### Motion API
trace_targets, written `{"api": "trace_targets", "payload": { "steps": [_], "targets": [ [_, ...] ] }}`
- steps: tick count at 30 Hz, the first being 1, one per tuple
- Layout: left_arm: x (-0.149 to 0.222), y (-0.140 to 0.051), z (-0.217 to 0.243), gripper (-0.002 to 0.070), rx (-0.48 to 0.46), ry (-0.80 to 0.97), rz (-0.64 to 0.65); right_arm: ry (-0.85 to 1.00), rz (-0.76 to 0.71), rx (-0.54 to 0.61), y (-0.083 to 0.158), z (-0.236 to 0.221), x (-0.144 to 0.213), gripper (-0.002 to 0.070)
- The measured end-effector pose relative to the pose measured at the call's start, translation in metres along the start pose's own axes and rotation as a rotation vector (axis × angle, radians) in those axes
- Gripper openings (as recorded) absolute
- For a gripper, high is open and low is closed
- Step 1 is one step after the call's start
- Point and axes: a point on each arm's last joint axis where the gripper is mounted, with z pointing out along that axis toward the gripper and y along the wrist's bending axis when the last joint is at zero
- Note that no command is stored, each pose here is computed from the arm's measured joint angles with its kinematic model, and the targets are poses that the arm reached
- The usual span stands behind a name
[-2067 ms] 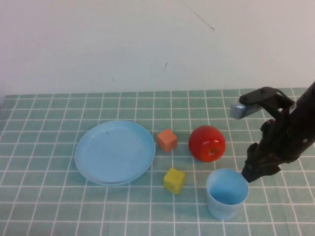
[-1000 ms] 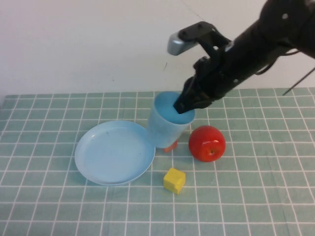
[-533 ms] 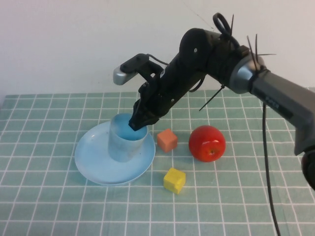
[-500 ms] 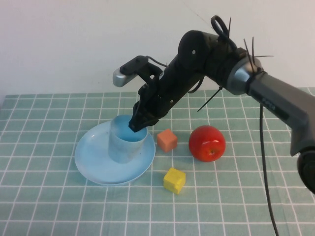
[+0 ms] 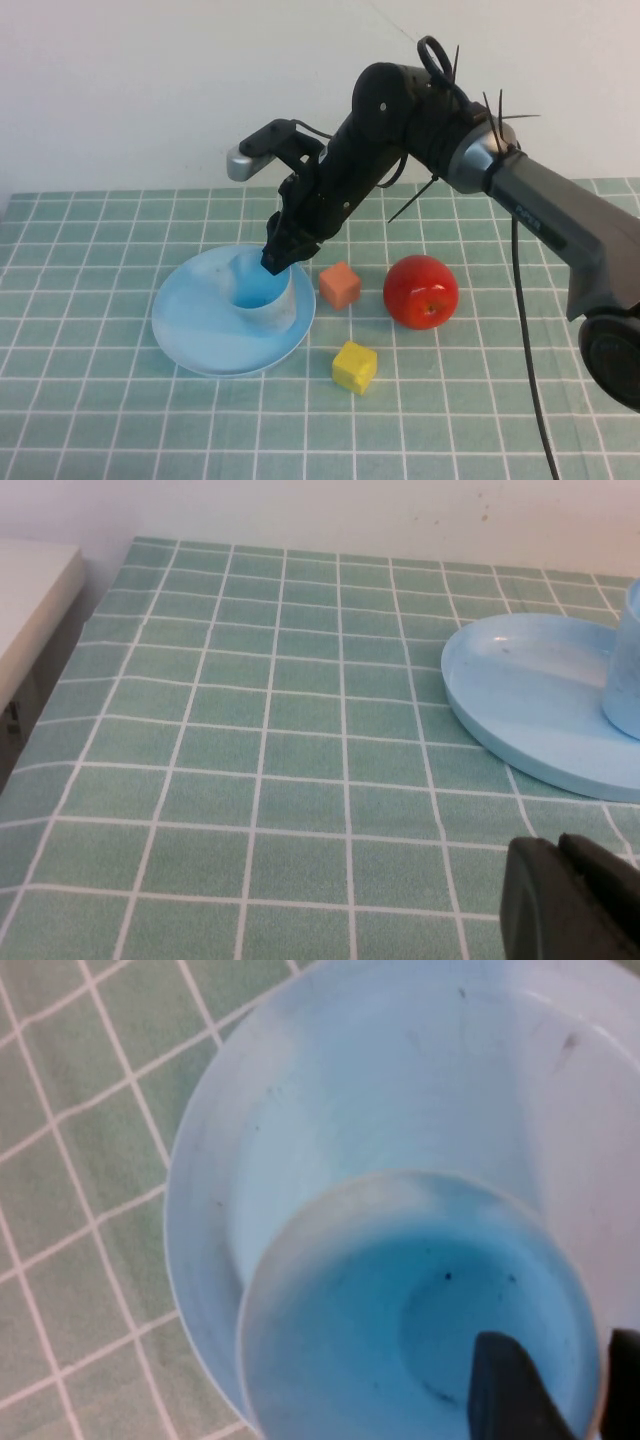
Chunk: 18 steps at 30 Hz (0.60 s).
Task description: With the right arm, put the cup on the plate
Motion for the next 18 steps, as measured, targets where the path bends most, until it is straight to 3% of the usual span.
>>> {"api": "trace_targets", "payload": {
  "steps": [9,15,18],
  "targets": [
    [0.000,0.000,0.000,-0.0003,0.000,0.000,0.002,-0.066,-0.059,0.035,0.015,-0.048,-0.020,0.0209],
    [0.000,0.000,0.000,-0.0003,0.000,0.000,0.002,-0.148,-0.072,0.133,0.036,-0.112,-0.033,0.0057],
    [0.000,0.000,0.000,-0.0003,0.000,0.000,0.002,-0.198,-0.077,0.203,0.050,-0.153,-0.036,0.0017]
  ]
}}
